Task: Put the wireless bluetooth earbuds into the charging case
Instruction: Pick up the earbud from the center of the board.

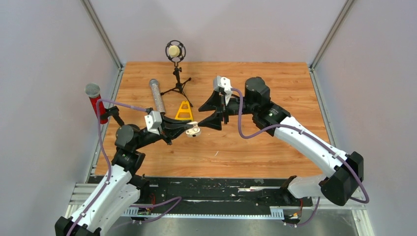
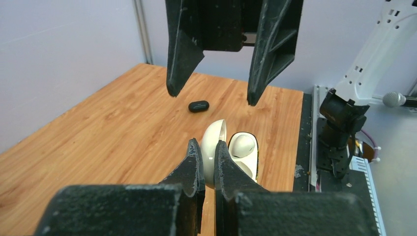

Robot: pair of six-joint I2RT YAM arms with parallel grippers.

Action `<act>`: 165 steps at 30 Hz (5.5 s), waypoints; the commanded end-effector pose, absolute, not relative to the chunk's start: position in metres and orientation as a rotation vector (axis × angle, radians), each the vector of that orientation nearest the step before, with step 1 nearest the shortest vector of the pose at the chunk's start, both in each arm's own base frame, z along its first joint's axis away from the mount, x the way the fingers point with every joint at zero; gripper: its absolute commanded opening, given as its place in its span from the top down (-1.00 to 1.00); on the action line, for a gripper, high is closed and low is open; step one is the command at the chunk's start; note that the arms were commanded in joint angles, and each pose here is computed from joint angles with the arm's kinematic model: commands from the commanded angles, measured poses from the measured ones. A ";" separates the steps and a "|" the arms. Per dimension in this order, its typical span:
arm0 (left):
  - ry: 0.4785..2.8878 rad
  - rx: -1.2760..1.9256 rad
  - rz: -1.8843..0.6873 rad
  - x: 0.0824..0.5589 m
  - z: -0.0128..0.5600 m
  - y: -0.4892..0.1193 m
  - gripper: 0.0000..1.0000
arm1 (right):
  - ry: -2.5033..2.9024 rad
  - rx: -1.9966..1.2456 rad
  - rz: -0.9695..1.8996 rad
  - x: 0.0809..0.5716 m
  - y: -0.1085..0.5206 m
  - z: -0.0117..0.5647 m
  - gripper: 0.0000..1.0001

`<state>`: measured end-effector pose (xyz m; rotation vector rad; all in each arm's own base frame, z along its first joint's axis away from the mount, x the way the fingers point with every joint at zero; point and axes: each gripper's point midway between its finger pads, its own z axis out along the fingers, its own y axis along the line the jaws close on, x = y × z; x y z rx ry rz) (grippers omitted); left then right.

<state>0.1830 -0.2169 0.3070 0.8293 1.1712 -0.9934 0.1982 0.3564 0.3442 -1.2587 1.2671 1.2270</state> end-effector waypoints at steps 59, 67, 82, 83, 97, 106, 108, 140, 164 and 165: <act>1.221 0.657 -0.800 0.215 0.336 -0.194 -1.00 | 1.380 -1.141 1.085 0.225 0.348 0.325 1.00; 1.428 0.792 -0.778 0.214 0.294 -0.196 -0.69 | 1.458 -1.051 0.987 0.247 0.325 0.306 1.00; 2.112 1.346 -0.073 0.280 0.106 -0.107 -0.24 | 1.397 -0.982 0.881 0.246 0.280 0.313 1.00; 2.110 1.347 -0.038 0.287 0.102 -0.104 -0.25 | 1.389 -0.982 0.876 0.245 0.279 0.315 1.00; 2.369 1.052 -0.177 0.350 0.057 -0.072 -0.43 | 1.376 -0.972 0.820 0.245 0.270 0.321 1.00; 2.367 1.046 -0.222 0.364 0.037 -0.069 -0.39 | 1.411 -0.979 0.801 0.248 0.269 0.313 1.00; 2.340 1.148 -0.244 0.361 0.033 -0.071 -0.31 | 1.418 -0.978 0.796 0.249 0.269 0.311 1.00; 2.360 1.173 -0.231 0.329 0.027 -0.060 -0.47 | 1.414 -0.982 0.784 0.246 0.265 0.316 1.00; 2.473 1.207 -0.454 0.258 0.025 -0.074 -0.36 | 1.416 -0.985 0.776 0.247 0.265 0.316 1.00; 2.465 1.251 -0.482 0.249 0.026 -0.078 -0.35 | 1.416 -0.983 0.773 0.248 0.265 0.316 1.00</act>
